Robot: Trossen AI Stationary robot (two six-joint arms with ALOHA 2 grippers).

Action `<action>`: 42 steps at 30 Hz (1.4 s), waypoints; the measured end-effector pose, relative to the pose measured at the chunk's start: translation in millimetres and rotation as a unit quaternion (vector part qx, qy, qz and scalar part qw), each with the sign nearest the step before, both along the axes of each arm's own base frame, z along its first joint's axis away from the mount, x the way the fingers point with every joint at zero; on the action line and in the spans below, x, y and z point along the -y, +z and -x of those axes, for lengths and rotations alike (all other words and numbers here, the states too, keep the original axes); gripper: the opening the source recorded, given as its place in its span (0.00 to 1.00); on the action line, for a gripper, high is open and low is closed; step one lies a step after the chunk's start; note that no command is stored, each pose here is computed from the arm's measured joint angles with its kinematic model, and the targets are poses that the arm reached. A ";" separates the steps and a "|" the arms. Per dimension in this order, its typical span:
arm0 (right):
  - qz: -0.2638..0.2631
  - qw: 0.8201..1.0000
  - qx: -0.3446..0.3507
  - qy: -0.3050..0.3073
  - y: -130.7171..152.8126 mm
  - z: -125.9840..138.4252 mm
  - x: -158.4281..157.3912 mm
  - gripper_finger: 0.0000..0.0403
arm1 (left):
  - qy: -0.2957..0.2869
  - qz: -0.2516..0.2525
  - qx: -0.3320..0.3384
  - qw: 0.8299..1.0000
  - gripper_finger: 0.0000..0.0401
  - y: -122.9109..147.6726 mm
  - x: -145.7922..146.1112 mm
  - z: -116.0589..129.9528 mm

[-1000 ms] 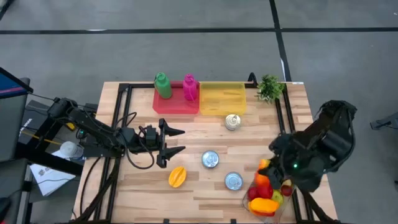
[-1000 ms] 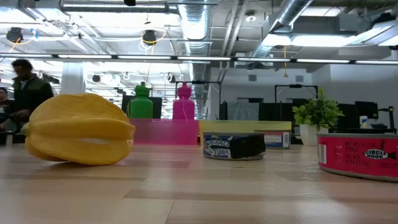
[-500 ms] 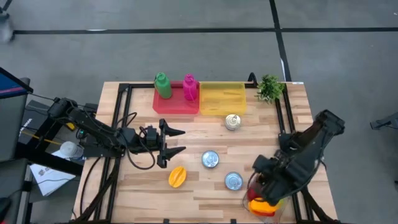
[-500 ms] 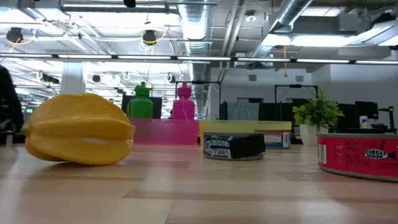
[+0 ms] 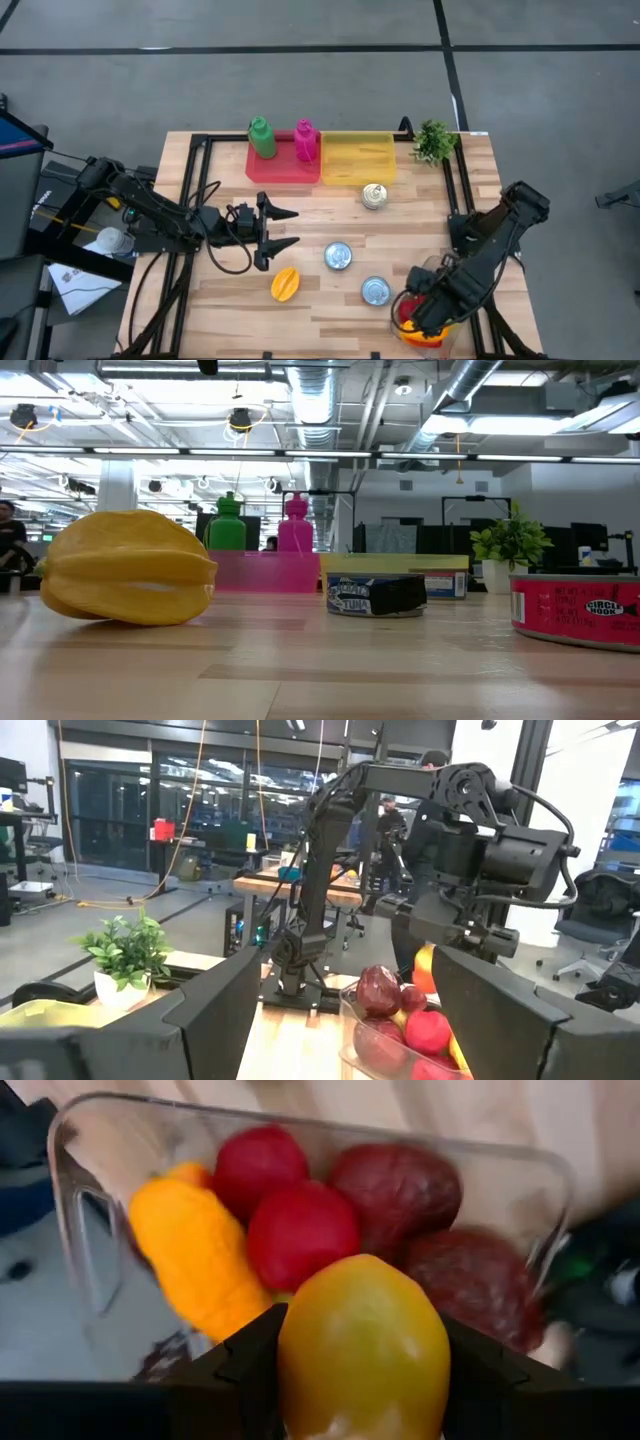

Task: Pick & Place Food Item
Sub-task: Put the mango into the transparent bin

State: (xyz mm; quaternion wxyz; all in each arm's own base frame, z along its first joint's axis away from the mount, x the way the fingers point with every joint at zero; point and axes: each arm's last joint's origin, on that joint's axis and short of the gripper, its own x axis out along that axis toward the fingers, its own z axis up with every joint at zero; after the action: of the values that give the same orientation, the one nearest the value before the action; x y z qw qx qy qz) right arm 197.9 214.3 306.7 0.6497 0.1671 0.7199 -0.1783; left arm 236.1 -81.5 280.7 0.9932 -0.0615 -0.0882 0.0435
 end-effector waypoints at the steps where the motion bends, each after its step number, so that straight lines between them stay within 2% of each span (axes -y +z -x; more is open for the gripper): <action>1: -0.005 1.000 0.002 -0.012 0.5 1.0 -1.7 0.49 | 0.000 0.000 0.000 1.000 0.71 0.0 0.0 0.0; 5: -0.029 0.999 0.027 -0.033 1.2 2.0 -11.1 0.49 | 0.000 0.000 0.000 1.000 0.71 0.0 0.0 0.0; 13: 0.011 0.997 -0.009 -0.074 1.6 15.4 -10.0 0.49 | 0.001 0.000 0.000 1.000 0.71 0.0 -0.3 -0.1; 19: -0.004 0.997 -0.009 -0.073 4.5 18.4 2.5 0.49 | 0.001 0.000 0.000 1.000 0.71 0.0 -0.3 -0.1; 22: -0.036 0.994 0.012 -0.100 0.3 25.8 12.1 0.49 | 0.001 0.000 0.000 1.000 0.71 0.0 -0.3 -0.1; 25: -0.109 0.983 0.046 -0.137 -7.0 28.0 12.6 0.49 | 0.001 0.000 0.000 1.000 0.71 0.0 -0.3 -0.1; 27: -0.139 0.977 0.050 -0.156 -13.4 29.4 10.8 0.50 | 0.001 0.000 0.000 1.000 0.71 0.0 -0.3 -0.1; 33: -0.120 0.976 -0.001 -0.180 -33.6 38.3 12.7 0.51 | 0.001 0.000 0.000 1.000 0.71 0.0 -0.3 -0.1; 42: -0.114 0.976 -0.002 -0.185 -36.5 38.5 13.6 0.53 | 0.001 0.000 0.000 1.000 0.71 0.0 -0.3 -0.1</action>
State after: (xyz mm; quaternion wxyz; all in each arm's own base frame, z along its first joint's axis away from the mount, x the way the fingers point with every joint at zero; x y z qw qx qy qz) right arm 159.4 200.6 270.3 0.5805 0.3703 0.6934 -0.2125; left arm 236.1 -81.3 280.7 0.9932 -0.0614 -0.0884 0.0442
